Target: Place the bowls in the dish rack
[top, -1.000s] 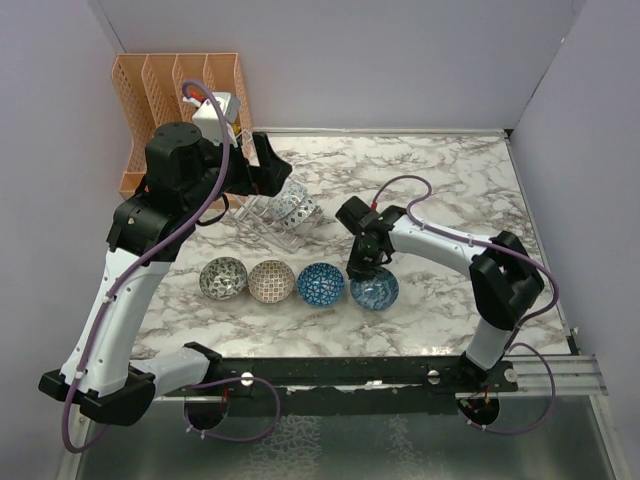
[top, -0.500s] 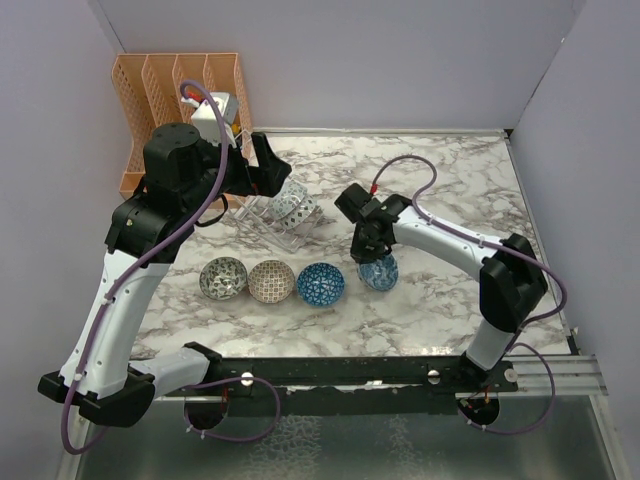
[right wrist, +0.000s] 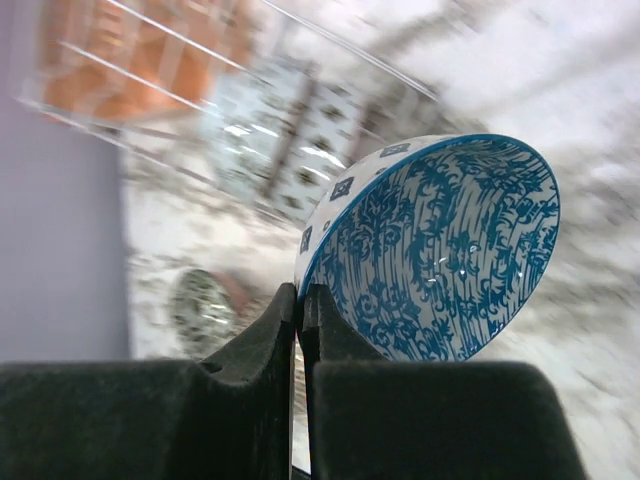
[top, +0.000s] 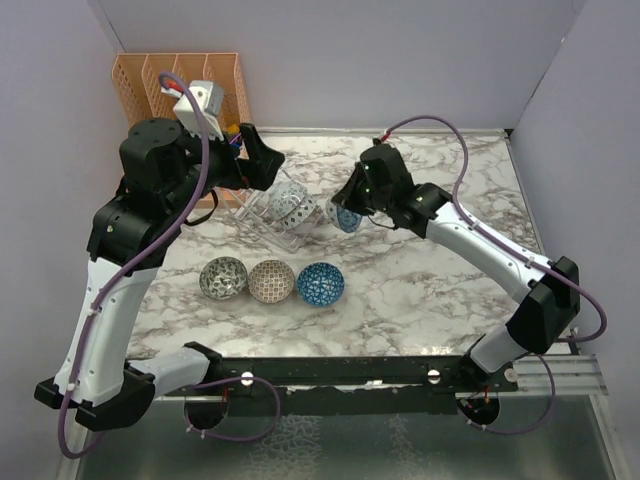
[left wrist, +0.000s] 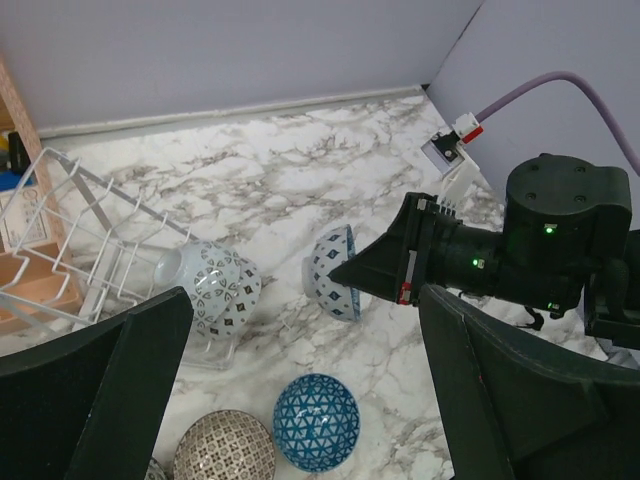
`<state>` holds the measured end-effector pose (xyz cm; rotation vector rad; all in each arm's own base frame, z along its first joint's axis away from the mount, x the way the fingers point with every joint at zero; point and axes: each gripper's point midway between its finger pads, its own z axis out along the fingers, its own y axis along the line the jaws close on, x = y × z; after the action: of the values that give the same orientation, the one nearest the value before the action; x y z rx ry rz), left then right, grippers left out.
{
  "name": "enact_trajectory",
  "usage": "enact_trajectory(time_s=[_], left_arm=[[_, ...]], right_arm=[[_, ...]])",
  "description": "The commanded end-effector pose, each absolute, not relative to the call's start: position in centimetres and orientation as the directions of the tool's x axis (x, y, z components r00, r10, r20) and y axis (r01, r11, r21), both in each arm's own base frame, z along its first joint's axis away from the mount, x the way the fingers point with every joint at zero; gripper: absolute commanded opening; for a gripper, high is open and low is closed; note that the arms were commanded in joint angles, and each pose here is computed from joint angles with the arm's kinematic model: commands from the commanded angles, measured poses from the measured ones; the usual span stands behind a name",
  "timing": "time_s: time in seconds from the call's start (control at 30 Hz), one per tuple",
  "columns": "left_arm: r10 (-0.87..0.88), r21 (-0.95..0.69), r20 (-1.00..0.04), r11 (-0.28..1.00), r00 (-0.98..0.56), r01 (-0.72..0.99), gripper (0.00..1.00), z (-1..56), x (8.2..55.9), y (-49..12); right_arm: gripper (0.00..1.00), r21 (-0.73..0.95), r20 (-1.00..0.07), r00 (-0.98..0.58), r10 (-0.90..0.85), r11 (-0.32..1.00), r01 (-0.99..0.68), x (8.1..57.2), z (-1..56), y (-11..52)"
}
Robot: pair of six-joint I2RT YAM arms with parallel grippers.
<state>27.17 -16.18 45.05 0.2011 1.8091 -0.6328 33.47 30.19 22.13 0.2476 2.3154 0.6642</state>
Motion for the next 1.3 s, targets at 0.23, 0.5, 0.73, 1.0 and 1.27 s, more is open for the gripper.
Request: enact_trajectory(time_s=[0.23,0.5,0.73,1.0,1.27], left_arm=[[-0.195,-0.267,-0.96,0.856,-0.201,0.442,0.99,50.3,26.3,-14.7],[-0.198,-0.277,-0.957,0.846,-0.213,0.457,0.99,50.1,26.1,-15.1],[-0.191,-0.276,-0.956,0.843,-0.224,0.461,0.99,49.8,26.1,-15.2],[-0.182,-0.273,-0.955,0.844,-0.232,0.461,0.99,49.3,26.3,-15.3],[-0.176,-0.271,-0.955,0.847,-0.24,0.458,0.99,48.8,26.4,-15.3]], right_arm=[[0.01,0.822,-0.53,-0.567,0.631,0.216,-0.527,36.1,40.8,38.0],[0.01,0.854,-0.309,-0.635,0.708,-0.087,-0.513,38.1,40.7,40.2],[0.01,0.874,-0.153,-0.633,0.759,-0.195,-0.445,40.7,38.6,40.4],[0.01,0.903,-0.045,-0.71,0.703,-0.275,-0.329,40.9,35.2,42.1],[0.01,0.919,0.009,-0.749,0.662,-0.302,-0.255,40.0,32.3,42.7]])
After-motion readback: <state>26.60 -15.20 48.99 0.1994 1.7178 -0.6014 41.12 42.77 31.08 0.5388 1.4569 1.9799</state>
